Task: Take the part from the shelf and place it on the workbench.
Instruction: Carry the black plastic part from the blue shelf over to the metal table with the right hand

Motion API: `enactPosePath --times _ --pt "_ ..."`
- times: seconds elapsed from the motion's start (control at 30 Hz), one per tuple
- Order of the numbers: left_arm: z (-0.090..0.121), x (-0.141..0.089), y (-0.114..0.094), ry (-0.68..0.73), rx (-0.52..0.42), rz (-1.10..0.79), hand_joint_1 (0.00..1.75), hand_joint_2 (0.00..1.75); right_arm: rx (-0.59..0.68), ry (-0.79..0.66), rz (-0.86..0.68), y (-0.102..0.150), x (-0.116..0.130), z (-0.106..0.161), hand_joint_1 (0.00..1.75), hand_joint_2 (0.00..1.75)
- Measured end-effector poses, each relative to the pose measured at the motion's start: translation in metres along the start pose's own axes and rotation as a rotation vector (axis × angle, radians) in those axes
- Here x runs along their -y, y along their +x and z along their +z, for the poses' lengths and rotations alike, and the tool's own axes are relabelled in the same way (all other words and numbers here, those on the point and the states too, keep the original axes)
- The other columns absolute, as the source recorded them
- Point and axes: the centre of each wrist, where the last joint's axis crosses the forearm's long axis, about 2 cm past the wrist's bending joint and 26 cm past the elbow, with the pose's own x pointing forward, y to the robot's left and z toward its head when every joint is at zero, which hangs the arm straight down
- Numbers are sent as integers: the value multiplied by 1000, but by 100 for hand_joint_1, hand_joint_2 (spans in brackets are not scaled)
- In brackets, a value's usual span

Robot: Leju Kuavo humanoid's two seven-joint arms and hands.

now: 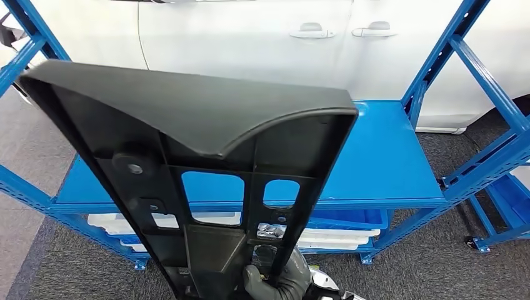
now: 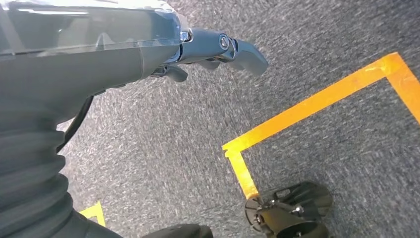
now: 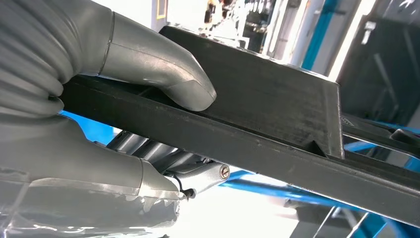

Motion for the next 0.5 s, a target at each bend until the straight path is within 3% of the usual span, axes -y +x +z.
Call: enactPosePath --times 0.5 --pt "1 3 -3 -73 -32 50 0 175 -121 -11 -24 -16 -3 18 175 175"
